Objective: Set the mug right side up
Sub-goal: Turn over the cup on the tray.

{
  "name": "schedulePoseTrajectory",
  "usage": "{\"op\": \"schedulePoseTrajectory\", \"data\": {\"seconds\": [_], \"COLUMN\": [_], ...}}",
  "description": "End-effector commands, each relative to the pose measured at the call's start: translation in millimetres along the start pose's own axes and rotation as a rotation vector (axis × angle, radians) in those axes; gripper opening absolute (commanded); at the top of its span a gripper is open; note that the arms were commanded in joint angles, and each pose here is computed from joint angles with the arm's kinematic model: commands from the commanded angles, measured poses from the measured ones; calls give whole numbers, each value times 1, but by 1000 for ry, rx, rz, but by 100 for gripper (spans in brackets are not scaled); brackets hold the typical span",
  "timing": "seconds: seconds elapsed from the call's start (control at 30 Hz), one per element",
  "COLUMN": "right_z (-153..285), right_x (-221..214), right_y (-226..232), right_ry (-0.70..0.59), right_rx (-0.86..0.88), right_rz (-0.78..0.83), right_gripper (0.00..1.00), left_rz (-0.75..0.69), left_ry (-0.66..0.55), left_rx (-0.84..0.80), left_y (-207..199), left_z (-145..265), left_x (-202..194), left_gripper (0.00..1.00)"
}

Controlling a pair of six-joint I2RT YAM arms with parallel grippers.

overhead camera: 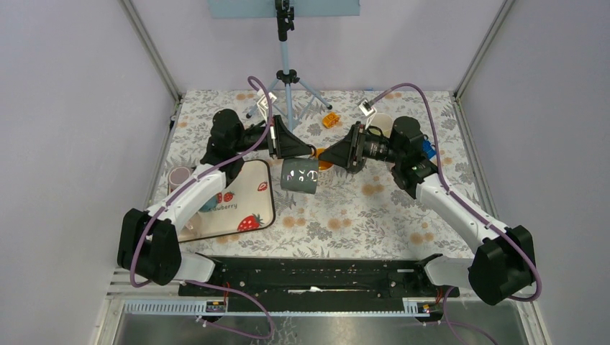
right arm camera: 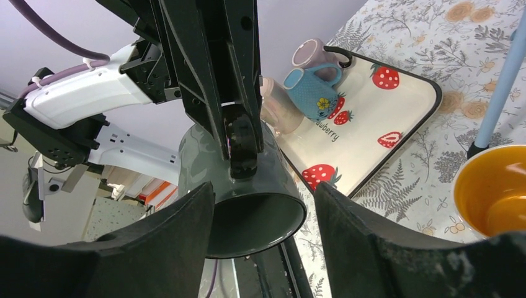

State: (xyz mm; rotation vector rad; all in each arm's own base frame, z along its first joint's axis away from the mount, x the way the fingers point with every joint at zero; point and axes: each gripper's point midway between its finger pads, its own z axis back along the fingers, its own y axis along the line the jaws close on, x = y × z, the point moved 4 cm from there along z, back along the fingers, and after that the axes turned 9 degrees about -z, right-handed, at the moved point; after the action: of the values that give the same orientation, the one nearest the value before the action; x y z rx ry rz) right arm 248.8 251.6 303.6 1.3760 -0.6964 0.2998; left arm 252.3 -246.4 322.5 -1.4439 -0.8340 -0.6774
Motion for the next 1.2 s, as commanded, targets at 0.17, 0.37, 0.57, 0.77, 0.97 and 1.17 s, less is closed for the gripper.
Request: {"op": "schedulePoseTrajectory", "data": {"seconds": [0.17, 0.37, 0.57, 0.77, 0.97, 1.17], "right_z": [-2, -4, -5, -8, -10, -10], "right_x": [15, 11, 9, 7, 5, 4], "right_y": [38, 39, 39, 39, 38, 34], "right_ry": [-17, -3, 1, 11, 14, 4], "right_rx": [118, 123, 131, 141, 144, 131], "right_rz": [69, 58, 48, 41, 31, 17], "right_gripper": [57, 46, 37, 34, 22, 0], "left_rz": [-89, -87, -86, -85, -80, -65], "left_ry": [-1, 4, 9, 13, 11, 4], "left_rx": [-85, -87, -93, -100, -104, -118], "left_y": [-19, -19, -20, -21, -20, -19], "left_z": [-6, -7, -9, -10, -10, -10], "left_x": [6, 3, 2, 0, -1, -4], "left_gripper": [0, 0, 0, 0, 0, 0]}}
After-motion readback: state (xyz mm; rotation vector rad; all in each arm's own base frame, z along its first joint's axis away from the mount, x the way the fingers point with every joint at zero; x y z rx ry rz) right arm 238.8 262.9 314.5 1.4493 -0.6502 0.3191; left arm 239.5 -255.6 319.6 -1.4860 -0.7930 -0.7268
